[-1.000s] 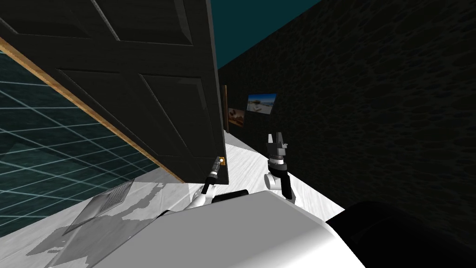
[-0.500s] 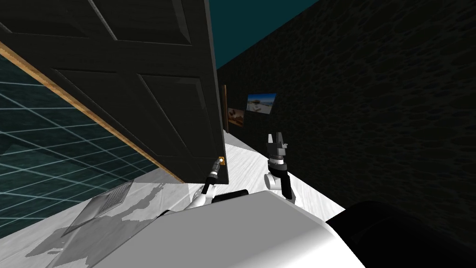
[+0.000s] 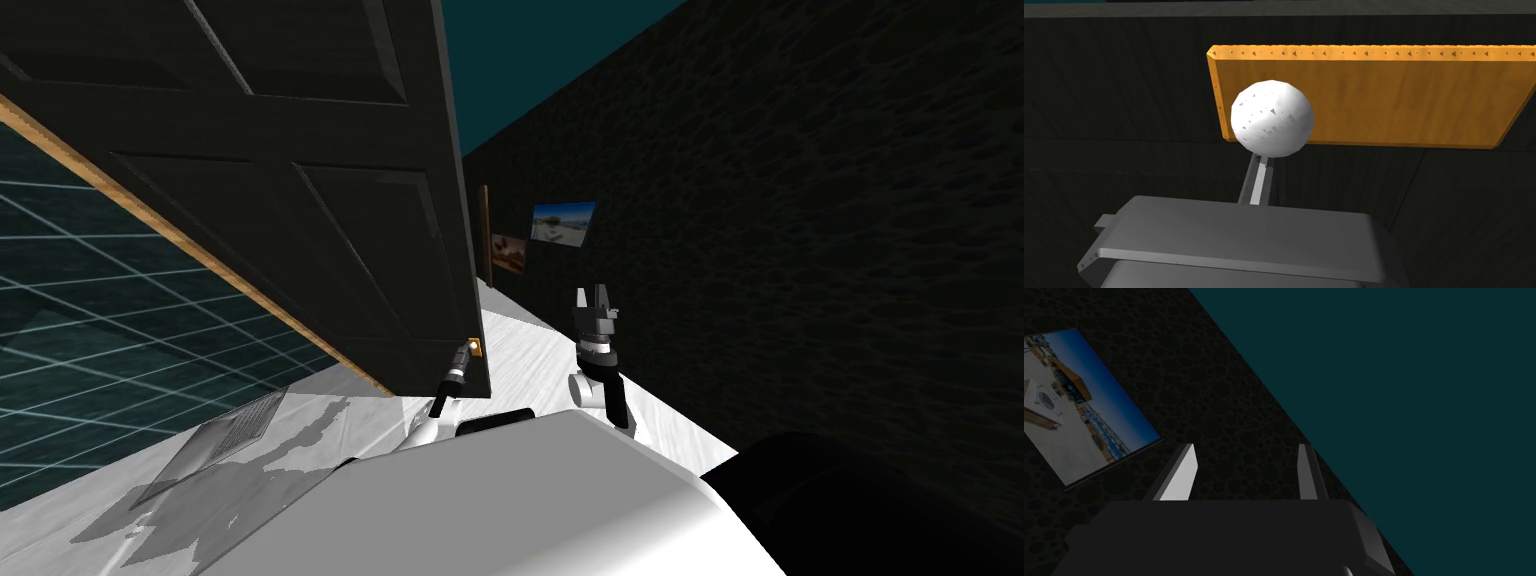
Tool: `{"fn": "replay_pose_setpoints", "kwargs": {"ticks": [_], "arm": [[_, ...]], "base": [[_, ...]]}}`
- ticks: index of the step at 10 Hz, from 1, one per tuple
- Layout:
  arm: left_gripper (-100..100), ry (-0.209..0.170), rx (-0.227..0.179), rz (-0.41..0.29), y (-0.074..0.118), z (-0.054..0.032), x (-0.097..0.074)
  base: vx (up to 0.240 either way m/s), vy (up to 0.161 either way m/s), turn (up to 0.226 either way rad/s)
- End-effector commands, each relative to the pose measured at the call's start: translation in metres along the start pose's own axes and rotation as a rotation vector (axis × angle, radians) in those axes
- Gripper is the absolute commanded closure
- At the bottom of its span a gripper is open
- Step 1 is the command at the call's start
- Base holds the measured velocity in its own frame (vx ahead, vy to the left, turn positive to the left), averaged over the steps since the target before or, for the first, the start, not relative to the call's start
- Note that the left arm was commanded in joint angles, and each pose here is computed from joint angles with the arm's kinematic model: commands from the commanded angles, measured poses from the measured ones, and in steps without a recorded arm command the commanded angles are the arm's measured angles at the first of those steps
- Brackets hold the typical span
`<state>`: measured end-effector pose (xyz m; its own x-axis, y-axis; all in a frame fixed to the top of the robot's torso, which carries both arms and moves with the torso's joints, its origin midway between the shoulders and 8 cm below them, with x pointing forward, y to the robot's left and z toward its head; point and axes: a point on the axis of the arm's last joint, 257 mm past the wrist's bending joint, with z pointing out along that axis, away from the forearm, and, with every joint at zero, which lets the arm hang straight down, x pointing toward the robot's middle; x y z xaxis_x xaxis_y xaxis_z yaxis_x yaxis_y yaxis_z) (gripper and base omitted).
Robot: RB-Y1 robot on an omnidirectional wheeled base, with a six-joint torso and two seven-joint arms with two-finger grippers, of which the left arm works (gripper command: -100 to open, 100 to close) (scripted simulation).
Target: Push the door open
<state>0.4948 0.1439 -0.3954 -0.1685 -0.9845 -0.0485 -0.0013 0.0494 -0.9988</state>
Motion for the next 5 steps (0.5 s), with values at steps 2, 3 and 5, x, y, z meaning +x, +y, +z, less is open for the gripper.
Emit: {"fn": "replay_pose_setpoints", "kwargs": {"ticks": [2, 3, 5], "arm": [[-100, 0.002, 0.001, 0.016, 0.0, -0.0008, -0.007], [-100, 0.005, 0.001, 0.013, 0.0, -0.0007, -0.004], [-100, 0.014, 0.004, -0.004, -0.002, -0.0001, 0.008]], "base": [[-0.194, 0.009, 0.064], [-0.234, 0.061, 0.03], [-0.222, 0.035, 0.029]]}}
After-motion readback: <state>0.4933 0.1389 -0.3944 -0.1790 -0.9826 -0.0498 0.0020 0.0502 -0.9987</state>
